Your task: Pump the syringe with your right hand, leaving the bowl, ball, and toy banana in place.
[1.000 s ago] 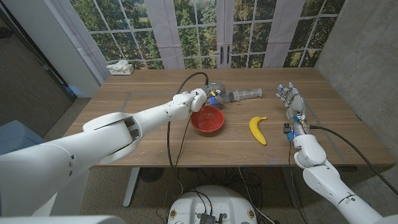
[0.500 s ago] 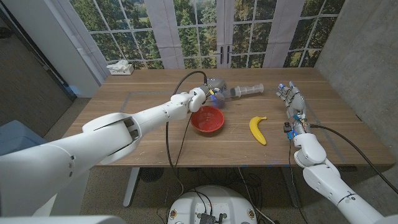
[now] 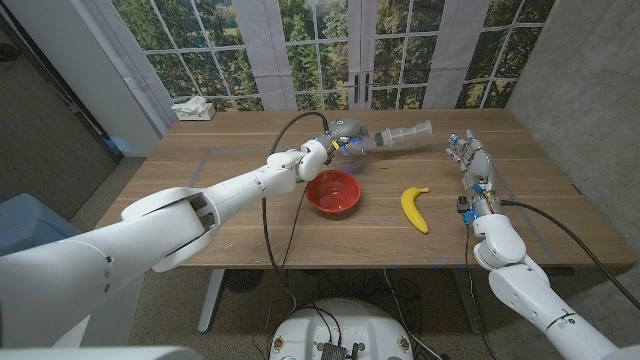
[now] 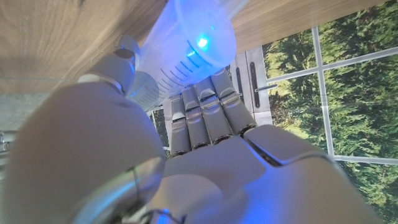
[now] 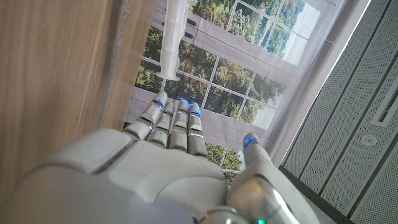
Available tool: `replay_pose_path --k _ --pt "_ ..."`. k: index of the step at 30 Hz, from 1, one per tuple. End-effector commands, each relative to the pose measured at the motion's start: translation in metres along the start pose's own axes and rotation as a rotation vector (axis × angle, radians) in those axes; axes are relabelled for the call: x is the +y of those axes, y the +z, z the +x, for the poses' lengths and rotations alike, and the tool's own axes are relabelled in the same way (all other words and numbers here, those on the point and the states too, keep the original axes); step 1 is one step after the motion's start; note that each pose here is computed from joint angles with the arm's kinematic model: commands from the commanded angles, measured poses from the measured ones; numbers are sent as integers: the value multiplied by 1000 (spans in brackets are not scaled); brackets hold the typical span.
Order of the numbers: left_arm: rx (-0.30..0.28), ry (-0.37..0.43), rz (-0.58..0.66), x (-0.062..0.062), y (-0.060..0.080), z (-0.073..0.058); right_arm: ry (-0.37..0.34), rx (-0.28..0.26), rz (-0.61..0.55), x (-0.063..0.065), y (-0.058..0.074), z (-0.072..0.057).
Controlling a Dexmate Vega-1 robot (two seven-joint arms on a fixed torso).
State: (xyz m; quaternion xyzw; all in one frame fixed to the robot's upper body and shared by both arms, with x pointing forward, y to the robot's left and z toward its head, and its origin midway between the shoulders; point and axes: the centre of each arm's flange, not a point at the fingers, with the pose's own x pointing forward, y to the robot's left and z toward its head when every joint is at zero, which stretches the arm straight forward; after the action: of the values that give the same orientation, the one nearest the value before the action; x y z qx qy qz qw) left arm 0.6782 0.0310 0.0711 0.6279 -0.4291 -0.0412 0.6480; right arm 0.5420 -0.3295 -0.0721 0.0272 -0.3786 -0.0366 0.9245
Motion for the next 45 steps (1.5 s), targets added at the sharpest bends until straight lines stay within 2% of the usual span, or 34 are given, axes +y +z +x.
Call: replay_pose_path --k 1,13,21,33,45 --pt "-30 51 -48 17 3 -16 -24 18 -12 -1 3 -5" --pt "-57 68 -102 31 9 -34 -68 52 10 -7 -3 -11" --pt "-69 73 -140 35 12 -43 -106 64 11 -14 -5 -16" --pt "-89 83 -198 38 18 -52 -130 68 3 -21 -3 -24" --pt "-116 108 -253 40 28 -65 -183 101 23 -35 -8 -34"
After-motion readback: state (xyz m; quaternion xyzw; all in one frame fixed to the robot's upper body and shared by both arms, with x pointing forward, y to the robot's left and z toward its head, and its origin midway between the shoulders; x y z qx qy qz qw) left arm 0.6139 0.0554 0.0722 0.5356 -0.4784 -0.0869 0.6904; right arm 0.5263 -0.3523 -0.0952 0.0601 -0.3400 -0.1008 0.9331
